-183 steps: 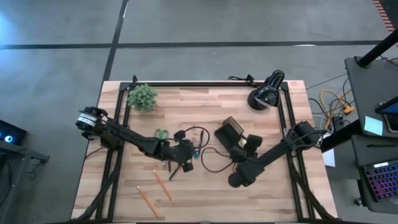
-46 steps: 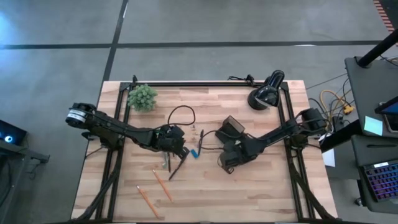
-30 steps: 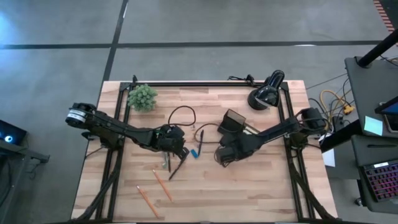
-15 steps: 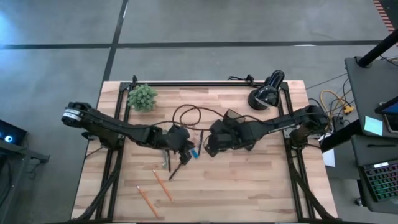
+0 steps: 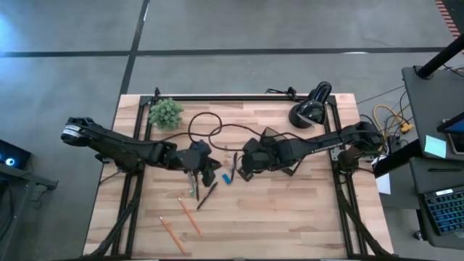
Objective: Pick and place office supplies into organizer
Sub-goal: Adjust the black mesh organizer
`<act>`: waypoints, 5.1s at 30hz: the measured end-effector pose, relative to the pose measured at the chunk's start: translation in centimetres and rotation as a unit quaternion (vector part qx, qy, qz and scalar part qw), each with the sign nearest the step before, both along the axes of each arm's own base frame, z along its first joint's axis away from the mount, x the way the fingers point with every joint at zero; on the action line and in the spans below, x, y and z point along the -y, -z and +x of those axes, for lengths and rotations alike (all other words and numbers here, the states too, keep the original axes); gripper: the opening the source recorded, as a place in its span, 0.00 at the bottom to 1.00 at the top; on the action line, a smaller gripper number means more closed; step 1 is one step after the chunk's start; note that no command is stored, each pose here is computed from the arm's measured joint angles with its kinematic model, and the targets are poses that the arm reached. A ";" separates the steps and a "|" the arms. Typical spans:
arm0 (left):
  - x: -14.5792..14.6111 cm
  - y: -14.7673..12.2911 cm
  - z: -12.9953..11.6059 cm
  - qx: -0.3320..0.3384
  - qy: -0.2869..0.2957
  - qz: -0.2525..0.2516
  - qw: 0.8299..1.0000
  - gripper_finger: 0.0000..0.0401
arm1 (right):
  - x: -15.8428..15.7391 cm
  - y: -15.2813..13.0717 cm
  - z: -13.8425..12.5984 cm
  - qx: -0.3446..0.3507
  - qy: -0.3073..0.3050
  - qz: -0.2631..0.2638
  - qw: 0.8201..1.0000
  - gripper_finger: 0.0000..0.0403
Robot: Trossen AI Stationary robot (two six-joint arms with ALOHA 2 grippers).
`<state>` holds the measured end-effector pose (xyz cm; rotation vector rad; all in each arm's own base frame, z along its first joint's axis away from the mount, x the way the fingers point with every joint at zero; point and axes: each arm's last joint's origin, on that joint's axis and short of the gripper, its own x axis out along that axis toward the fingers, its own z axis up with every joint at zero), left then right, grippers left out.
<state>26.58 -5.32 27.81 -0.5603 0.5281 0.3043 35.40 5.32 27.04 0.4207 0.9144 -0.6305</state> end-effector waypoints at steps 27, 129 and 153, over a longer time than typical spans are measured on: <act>0.2 0.5 -0.1 -0.016 0.073 0.015 0.997 0.11 | 8.5 2.6 -1.5 -0.071 0.192 0.038 0.978 0.02; 1.6 7.8 1.7 -0.127 0.169 0.079 0.974 0.11 | -15.7 10.5 -1.9 -0.144 -0.001 0.127 0.981 0.49; 0.6 11.8 -2.7 -0.155 0.147 0.071 0.974 0.11 | -4.2 10.4 2.8 -0.138 0.099 0.235 0.957 0.46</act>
